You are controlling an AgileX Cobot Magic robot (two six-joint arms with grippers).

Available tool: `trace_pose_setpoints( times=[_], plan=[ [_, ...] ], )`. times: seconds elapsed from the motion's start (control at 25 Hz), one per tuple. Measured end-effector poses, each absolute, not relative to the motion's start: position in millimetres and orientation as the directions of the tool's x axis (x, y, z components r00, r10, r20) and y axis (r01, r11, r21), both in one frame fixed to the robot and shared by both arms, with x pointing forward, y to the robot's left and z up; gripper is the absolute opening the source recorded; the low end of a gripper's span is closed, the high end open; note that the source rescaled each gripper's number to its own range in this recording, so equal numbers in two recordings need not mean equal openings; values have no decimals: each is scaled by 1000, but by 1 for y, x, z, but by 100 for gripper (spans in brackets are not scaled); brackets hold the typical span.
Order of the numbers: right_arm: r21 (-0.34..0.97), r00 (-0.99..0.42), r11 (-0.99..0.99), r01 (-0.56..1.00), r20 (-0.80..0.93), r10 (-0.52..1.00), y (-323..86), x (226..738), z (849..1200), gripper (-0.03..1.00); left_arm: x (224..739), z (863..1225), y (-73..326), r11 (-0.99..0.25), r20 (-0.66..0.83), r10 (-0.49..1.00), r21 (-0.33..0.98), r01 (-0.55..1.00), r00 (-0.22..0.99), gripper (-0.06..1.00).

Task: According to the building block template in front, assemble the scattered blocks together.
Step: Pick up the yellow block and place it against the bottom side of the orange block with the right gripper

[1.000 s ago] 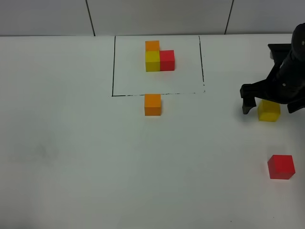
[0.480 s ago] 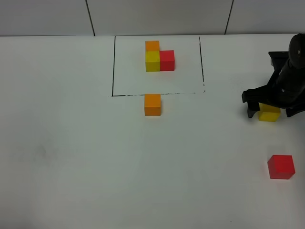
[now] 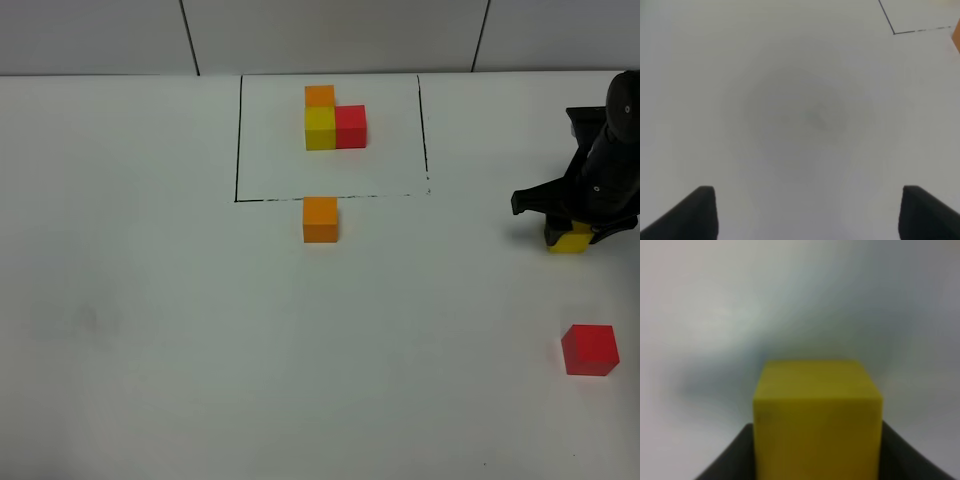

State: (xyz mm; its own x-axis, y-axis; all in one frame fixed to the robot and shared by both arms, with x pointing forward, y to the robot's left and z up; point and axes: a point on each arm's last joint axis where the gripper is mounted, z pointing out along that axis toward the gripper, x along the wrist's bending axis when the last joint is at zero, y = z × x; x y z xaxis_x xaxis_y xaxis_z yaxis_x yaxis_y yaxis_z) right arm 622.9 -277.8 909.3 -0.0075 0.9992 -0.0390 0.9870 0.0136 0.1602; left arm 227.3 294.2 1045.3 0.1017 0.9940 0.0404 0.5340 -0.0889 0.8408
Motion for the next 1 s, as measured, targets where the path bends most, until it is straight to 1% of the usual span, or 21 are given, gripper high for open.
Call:
trace_pose_setpoints(
  times=[0.12, 0.24, 0.36, 0.44, 0.6, 0.72, 0.88, 1.0],
  plan=[
    [143, -12, 19, 990, -49, 999, -273, 621, 919, 1, 227, 1045, 294, -89, 40, 994, 841, 534, 102, 71],
    [143, 8, -1, 990, -48, 999, -253, 613, 938, 1, 227, 1045, 294, -89, 40, 994, 841, 534, 102, 71],
    [138, -18, 27, 990, -66, 998, -218, 600, 955, 1, 227, 1045, 294, -89, 40, 994, 841, 534, 102, 71],
    [120, -44, 54, 991, -90, 995, -193, 588, 960, 1, 227, 1045, 294, -89, 40, 994, 841, 534, 102, 71],
    [116, -111, 123, 986, -99, 989, -135, 562, 962, 1, 227, 1045, 294, -89, 40, 994, 841, 534, 102, 71],
    [146, -100, 110, 983, -70, 992, -99, 543, 962, 1, 227, 1045, 294, -89, 40, 994, 841, 534, 102, 71],
    [194, -59, 60, 979, -9, 998, -73, 534, 959, 1, 227, 1045, 294, -89, 40, 994, 841, 534, 102, 71],
    [196, -53, 49, 979, 15, 998, -61, 538, 954, 1, 227, 1045, 294, -89, 40, 994, 841, 534, 102, 71]
  ],
)
